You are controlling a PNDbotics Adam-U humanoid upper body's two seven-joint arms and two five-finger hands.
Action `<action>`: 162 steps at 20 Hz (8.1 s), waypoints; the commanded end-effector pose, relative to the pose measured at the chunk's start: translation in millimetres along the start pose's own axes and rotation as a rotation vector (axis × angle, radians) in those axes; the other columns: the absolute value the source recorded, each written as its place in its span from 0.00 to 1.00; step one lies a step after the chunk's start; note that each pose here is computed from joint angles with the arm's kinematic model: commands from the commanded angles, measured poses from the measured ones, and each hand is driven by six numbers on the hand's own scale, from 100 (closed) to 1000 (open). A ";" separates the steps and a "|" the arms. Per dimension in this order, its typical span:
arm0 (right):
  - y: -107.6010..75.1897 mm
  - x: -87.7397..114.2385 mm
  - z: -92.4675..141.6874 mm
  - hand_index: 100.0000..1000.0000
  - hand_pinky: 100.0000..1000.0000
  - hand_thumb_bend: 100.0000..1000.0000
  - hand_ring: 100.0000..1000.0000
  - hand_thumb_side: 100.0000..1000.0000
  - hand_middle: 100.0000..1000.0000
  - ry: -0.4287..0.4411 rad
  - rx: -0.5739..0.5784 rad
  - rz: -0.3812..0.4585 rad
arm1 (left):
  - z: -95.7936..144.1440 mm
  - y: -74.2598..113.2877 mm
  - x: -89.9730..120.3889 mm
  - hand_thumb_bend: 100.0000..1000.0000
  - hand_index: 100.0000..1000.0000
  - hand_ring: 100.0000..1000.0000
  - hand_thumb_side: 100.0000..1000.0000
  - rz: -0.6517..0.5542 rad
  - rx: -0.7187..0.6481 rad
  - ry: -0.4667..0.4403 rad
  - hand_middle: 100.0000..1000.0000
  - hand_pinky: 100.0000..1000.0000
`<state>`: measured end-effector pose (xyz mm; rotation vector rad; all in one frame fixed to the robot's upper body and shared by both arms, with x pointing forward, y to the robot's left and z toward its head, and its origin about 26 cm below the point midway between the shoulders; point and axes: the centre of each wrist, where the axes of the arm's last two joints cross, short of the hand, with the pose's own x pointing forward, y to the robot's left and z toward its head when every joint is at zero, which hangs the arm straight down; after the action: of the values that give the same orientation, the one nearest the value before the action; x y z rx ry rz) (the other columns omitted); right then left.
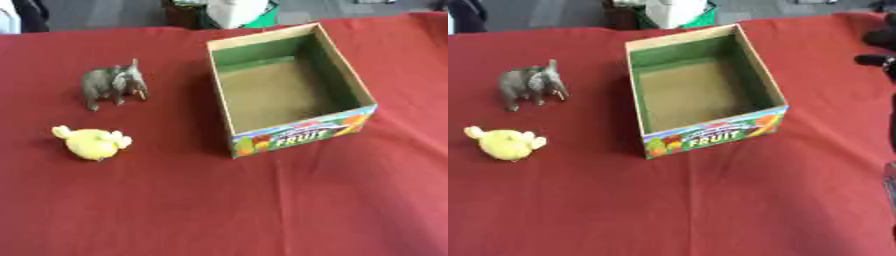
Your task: Pick up objects on the table and place them in the box.
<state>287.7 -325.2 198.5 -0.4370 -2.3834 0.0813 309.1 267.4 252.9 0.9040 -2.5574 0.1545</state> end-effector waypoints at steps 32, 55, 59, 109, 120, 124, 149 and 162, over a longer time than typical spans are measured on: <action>-13.3 9.2 -6.3 0.79 0.63 0.00 0.74 1.00 0.62 -0.055 0.076 0.094 | -48.2 1.8 31.7 0.11 0.86 0.66 0.84 -0.654 -0.459 -0.329 0.73 0.68; -11.5 10.2 -7.8 0.79 0.63 0.00 0.74 1.00 0.61 -0.051 0.107 0.096 | -91.2 -26.5 -45.2 0.77 0.94 0.81 0.79 -1.043 -0.936 -0.334 0.86 0.81; -11.1 10.0 -7.6 0.79 0.63 0.00 0.74 1.00 0.61 -0.049 0.109 0.095 | -95.7 -27.9 -63.6 0.91 0.97 0.83 0.82 -1.104 -1.010 -0.288 0.87 0.82; -6.1 12.7 -13.0 0.79 0.63 0.00 0.74 1.00 0.60 -0.062 0.138 0.108 | -148.0 -50.0 -89.0 0.54 1.00 0.91 0.33 -1.088 -1.636 0.283 1.00 0.89; -5.2 13.0 -13.7 0.79 0.64 0.00 0.74 1.00 0.59 -0.067 0.136 0.106 | -143.7 -54.0 -94.9 0.53 1.00 0.90 0.34 -1.048 -1.647 0.323 0.97 0.88; -4.6 13.3 -14.3 0.79 0.64 0.00 0.74 1.00 0.59 -0.072 0.134 0.100 | -139.6 -53.0 -101.2 0.48 1.00 0.89 0.30 -1.098 -1.658 0.347 0.96 0.88; -4.3 11.3 -11.0 0.79 0.64 0.00 0.74 1.00 0.59 -0.052 0.120 0.094 | -133.8 -58.9 -103.5 0.00 0.31 0.49 0.19 -0.930 -1.547 0.382 0.45 0.63; -4.8 10.3 -9.2 0.79 0.65 0.00 0.74 1.00 0.58 -0.038 0.115 0.092 | -135.8 -58.6 -100.7 0.00 0.15 0.39 0.08 -0.898 -1.436 0.429 0.28 0.54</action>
<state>288.1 -326.1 205.0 -0.4791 -2.3594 0.2584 469.2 307.5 313.1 0.9738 -1.0473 -1.3815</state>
